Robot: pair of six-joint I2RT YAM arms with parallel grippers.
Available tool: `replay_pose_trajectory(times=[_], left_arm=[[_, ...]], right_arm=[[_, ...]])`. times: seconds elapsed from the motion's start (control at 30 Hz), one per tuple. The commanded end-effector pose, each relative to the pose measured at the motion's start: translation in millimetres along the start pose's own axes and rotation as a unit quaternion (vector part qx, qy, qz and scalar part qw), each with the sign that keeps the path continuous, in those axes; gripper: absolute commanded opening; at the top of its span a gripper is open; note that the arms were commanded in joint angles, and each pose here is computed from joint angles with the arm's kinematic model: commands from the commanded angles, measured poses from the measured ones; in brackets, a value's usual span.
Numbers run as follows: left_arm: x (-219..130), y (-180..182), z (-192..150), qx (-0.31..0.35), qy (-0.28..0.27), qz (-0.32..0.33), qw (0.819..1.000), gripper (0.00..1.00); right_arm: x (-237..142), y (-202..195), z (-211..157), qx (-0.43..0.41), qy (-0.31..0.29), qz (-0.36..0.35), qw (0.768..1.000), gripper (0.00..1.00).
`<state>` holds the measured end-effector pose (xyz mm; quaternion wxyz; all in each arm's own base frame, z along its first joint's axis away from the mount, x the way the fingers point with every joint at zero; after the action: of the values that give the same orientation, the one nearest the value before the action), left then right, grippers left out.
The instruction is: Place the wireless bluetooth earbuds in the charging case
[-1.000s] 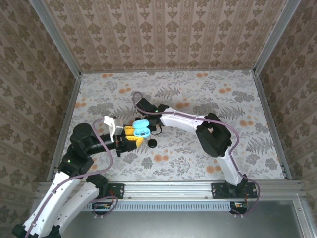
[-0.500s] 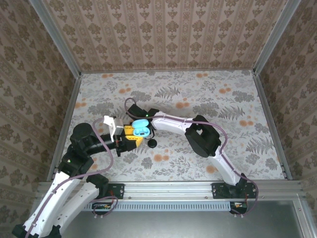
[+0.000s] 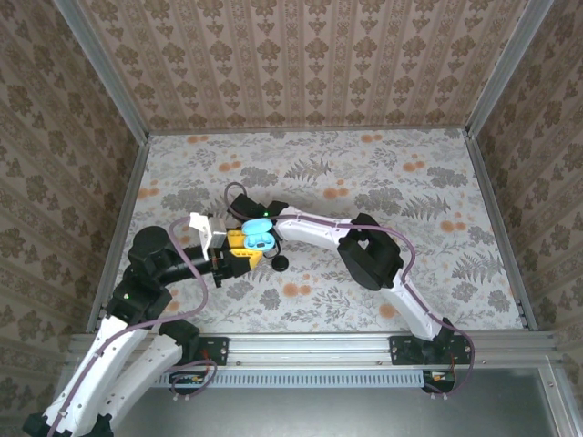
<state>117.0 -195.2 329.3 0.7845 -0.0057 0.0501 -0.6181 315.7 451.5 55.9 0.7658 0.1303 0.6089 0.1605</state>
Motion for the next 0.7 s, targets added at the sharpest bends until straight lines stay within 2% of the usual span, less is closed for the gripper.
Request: replay_pose_trajectory(times=[0.0,0.23,0.67], left_arm=[[-6.2,-2.7,9.9,0.019,-0.009,0.008,1.000,0.09],[-6.7,-2.7,11.0,0.021,-0.011,0.009,1.000,0.09],[-7.3,-2.3,9.6,0.018,-0.009,0.011,1.000,0.09]], right_arm=[[-2.6,-3.3,0.8,-0.011,-0.008,-0.023,1.000,0.33],[-5.0,10.4,-4.0,-0.053,-0.003,0.000,0.999,0.36],[9.0,5.6,-18.8,-0.097,0.023,-0.036,0.994,0.36]])
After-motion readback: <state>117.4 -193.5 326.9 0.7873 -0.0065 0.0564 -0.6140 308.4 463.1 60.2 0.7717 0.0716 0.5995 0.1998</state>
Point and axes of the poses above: each hand's point on the last joint's axis, 136 mm out from that joint toward the fingers, its own x axis out along the fingers, its own y axis along the line the jaws close on, z = x × y, the point moved 2 cm from there along -x, back along the fingers, and after that the axes turned 7 degrees about x, right-handed, at the moved point
